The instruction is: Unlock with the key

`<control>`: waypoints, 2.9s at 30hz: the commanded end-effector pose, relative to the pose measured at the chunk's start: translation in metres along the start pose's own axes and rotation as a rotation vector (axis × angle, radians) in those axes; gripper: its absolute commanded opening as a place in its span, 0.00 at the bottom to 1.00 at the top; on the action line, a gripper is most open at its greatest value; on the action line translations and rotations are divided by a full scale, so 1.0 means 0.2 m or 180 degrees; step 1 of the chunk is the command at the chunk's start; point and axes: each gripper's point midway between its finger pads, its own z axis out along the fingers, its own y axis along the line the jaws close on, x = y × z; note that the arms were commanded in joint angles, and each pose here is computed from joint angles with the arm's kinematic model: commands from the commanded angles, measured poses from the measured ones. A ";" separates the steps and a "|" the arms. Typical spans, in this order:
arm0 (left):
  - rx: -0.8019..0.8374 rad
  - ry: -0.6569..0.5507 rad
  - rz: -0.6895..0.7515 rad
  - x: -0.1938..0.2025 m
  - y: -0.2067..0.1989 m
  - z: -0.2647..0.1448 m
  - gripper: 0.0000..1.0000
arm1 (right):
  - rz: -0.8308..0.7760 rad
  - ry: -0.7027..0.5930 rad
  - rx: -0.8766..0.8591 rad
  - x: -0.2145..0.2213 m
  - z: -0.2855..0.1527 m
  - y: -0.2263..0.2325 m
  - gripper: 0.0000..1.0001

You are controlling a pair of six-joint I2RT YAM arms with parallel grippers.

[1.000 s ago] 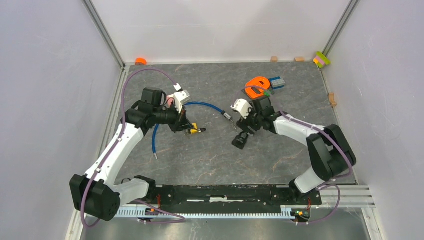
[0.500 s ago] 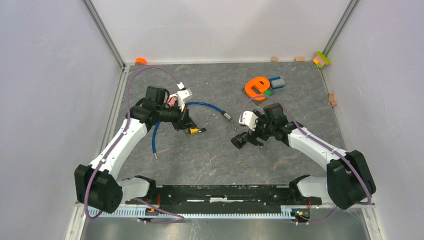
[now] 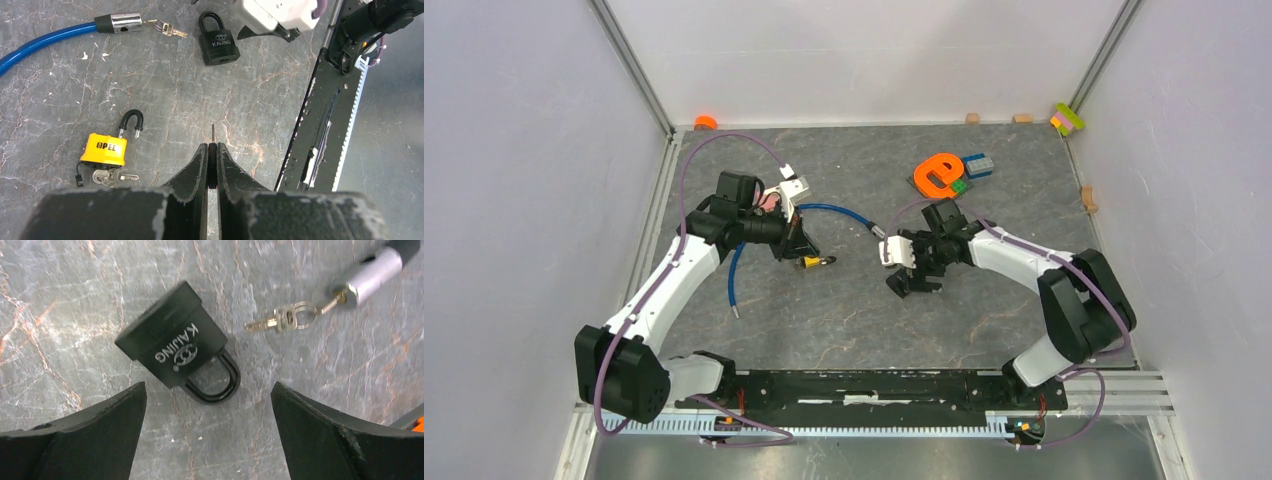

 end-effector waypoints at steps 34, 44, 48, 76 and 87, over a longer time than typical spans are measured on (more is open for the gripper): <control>-0.0121 -0.0226 0.0019 -0.09 0.07 -0.01 0.02 | -0.0521 -0.0041 -0.0889 -0.16 0.15 0.21 0.00; 0.0295 -0.0607 -0.0555 -0.24 -0.01 0.03 0.02 | -0.0434 -0.1160 0.0440 -0.50 -0.20 -0.07 0.00; 0.0450 -0.0869 -0.0773 -0.39 -0.03 0.03 0.02 | -0.0595 -0.1410 0.1200 -0.66 -0.45 -0.24 0.00; 0.0839 -0.1035 -0.1077 -0.77 -0.37 0.33 0.02 | -0.0945 -0.1540 0.2102 -0.68 -0.86 -0.23 0.00; 0.0632 -0.0967 -0.1224 -0.71 -0.29 0.42 0.02 | -0.0856 -0.1573 0.2060 -0.68 -0.85 -0.24 0.00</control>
